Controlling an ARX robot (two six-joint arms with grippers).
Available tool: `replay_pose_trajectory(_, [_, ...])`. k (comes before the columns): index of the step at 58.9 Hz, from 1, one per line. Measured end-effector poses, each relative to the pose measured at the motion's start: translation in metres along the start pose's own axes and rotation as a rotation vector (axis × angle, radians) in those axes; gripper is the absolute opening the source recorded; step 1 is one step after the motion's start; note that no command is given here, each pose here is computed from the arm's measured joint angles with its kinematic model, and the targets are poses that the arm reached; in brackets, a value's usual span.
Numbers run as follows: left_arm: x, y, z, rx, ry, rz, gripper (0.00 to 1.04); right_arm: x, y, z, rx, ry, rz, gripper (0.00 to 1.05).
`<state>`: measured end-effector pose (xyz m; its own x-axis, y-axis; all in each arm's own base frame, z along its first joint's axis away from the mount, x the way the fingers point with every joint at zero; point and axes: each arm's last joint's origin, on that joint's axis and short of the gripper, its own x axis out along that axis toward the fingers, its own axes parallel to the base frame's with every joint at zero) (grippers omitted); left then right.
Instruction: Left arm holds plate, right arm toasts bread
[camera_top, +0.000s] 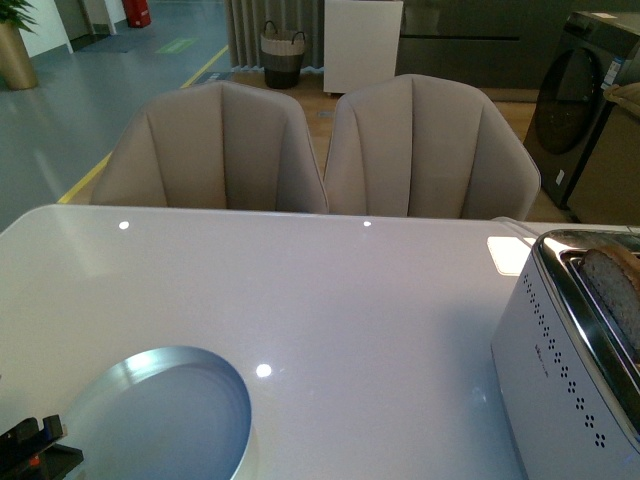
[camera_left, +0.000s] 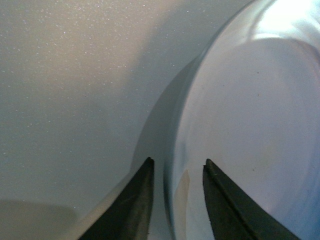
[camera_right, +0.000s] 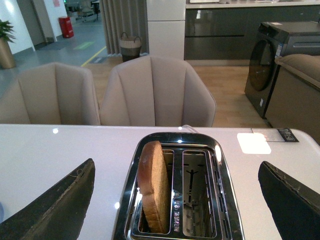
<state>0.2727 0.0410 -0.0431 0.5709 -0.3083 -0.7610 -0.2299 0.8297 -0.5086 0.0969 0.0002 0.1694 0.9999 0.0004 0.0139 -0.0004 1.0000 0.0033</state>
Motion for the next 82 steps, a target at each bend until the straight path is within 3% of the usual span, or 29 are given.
replay_pose_trajectory(15, [-0.032,-0.023,0.022,0.043,-0.098,-0.025,0.8,0.0,0.0,0.0,0.0,0.0,0.0,0.96])
replay_pose_trajectory(21, [-0.057,-0.041,0.037,0.073,-0.207,-0.037,0.99,0.0,0.0,0.0,0.0,0.0,0.0,0.96])
replay_pose_trajectory(33, [-0.118,-0.109,0.064,0.12,-0.394,-0.115,0.98,0.0,0.0,0.0,0.0,0.0,0.0,0.96])
replay_pose_trajectory(38, [-0.132,-0.13,0.063,0.304,-0.699,-0.066,0.85,0.0,0.0,0.0,0.0,0.0,0.001,0.96])
replay_pose_trajectory(44, [-0.152,-0.133,0.048,0.492,-0.928,-0.013,0.67,0.0,0.0,0.0,0.0,0.0,0.001,0.96])
replay_pose_trajectory(50, [-0.167,-0.13,0.034,0.56,-0.975,0.022,0.48,0.0,0.0,0.0,0.0,0.0,0.002,0.96])
replay_pose_trajectory(53, [-0.174,-0.126,0.022,0.584,-0.968,0.038,0.32,0.0,0.0,0.0,0.0,0.0,0.002,0.96])
replay_pose_trajectory(62, [-0.187,-0.121,0.004,0.596,-0.969,0.044,0.03,0.0,0.0,0.0,0.0,0.0,0.002,0.96])
replay_pose_trajectory(82, [-0.206,-0.113,-0.022,0.601,-0.964,0.049,0.03,0.0,0.0,0.0,0.0,0.0,0.002,0.96])
